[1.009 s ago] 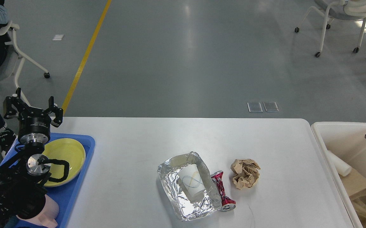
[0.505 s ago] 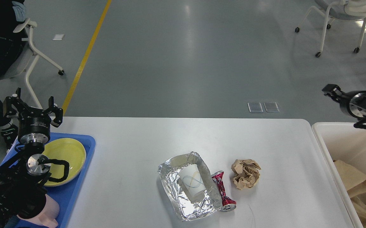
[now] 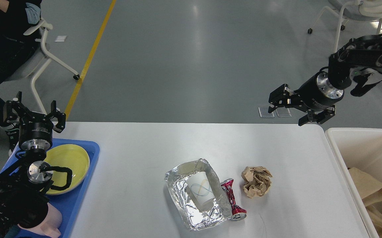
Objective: Tidy desktop
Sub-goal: 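Move the right gripper down and grasp the crumpled brown paper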
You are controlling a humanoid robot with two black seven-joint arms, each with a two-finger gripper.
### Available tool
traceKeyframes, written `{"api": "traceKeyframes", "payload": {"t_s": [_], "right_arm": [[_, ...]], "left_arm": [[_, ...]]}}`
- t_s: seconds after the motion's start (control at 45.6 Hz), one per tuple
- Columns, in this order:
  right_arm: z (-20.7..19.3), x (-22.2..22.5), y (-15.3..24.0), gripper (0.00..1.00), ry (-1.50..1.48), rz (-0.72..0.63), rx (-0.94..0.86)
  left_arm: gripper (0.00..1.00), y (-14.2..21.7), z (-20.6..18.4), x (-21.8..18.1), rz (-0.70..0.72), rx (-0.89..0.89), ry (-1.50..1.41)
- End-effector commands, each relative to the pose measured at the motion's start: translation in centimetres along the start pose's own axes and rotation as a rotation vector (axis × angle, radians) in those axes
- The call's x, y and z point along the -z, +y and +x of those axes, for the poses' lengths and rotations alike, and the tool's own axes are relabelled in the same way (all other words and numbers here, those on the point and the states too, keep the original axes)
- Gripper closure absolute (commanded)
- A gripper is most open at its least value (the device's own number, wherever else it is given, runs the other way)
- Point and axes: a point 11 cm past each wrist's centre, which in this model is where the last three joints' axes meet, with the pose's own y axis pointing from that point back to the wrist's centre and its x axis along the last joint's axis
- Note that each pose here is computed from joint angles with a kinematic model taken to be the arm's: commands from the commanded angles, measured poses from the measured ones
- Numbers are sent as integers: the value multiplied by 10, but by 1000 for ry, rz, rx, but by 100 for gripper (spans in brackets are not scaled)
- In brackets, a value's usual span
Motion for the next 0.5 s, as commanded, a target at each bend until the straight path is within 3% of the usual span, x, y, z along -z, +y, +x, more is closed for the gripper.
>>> {"api": "traceKeyframes", "payload": {"t_s": [0.0,0.176,0.483], "right_arm": [[-16,16,29,0,41,32,80],[-18,25,38,0,56,51,56],[-56,-41,-87,0,-125,2,126]], "left_arm": [[3,0,0,0,0,0,0],[3,0,0,0,0,0,0],[3,0,0,0,0,0,0]]}}
